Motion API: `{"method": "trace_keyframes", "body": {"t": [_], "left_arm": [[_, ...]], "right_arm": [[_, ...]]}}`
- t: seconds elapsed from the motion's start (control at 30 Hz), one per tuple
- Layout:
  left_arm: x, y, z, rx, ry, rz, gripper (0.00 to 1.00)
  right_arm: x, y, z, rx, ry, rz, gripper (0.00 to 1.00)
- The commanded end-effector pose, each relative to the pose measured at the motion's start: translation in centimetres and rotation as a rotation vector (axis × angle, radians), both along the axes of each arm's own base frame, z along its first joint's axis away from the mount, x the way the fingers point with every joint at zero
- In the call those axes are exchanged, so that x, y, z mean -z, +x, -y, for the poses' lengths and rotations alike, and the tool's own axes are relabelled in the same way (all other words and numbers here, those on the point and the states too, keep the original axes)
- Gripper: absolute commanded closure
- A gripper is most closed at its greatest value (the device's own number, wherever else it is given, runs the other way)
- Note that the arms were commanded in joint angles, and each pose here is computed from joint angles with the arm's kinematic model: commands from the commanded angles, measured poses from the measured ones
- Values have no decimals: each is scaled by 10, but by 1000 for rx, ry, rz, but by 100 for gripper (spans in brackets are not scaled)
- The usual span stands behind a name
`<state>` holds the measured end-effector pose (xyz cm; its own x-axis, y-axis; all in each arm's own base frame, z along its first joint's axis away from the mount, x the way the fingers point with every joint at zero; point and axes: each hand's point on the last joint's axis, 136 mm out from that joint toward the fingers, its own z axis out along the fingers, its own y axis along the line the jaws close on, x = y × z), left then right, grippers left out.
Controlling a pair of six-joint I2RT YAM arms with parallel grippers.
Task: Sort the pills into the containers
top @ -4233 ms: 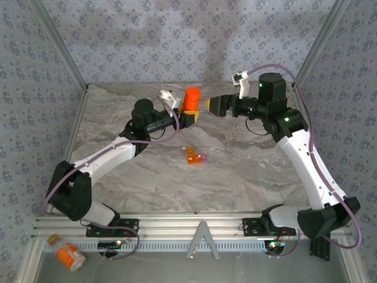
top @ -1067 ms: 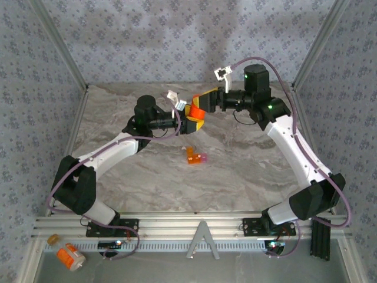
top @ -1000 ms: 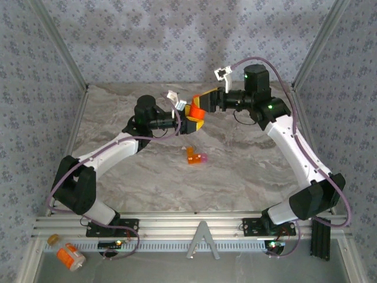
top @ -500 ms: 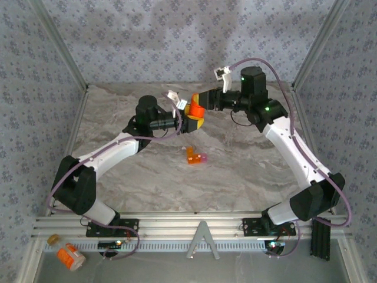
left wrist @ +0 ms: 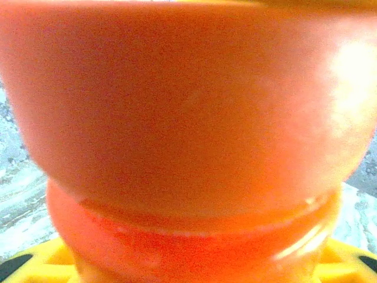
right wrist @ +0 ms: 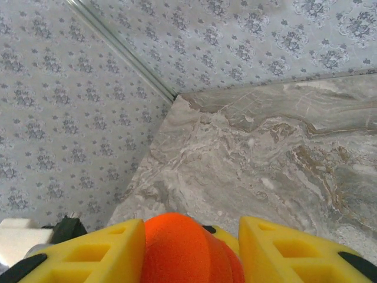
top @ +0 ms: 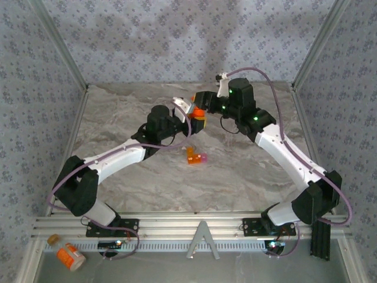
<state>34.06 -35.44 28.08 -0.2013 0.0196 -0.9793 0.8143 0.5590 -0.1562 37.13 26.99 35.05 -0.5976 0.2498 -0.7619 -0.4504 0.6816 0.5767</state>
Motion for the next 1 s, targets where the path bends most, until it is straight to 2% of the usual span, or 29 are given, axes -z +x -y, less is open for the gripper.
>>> {"method": "trace_keyframes", "body": {"t": [0.0, 0.2, 0.3, 0.43, 0.53, 0.77, 0.97], "left_arm": [[-55, -18, 17, 62, -99, 182, 100], [-53, -20, 13, 113, -99, 134, 100], [-53, -23, 8, 172, -106, 106, 100], [-52, -31, 1, 273, -99, 65, 100], [-52, -39, -3, 358, -87, 33, 100], [-52, -59, -2, 535, -49, -41, 100], [-53, -63, 2, 584, -43, -56, 100]], "right_arm": [[17, -4, -9, -23, 0, -57, 48], [-18, -3, 32, 20, 52, 24, 25], [-34, -9, 55, 37, 60, 66, 19], [-43, -22, 74, 6, 43, 99, 17], [-50, -33, 75, -94, 29, 140, 16], [-52, -60, 40, -418, -22, 168, 13], [-51, -66, 19, -496, -59, 164, 14]]}}
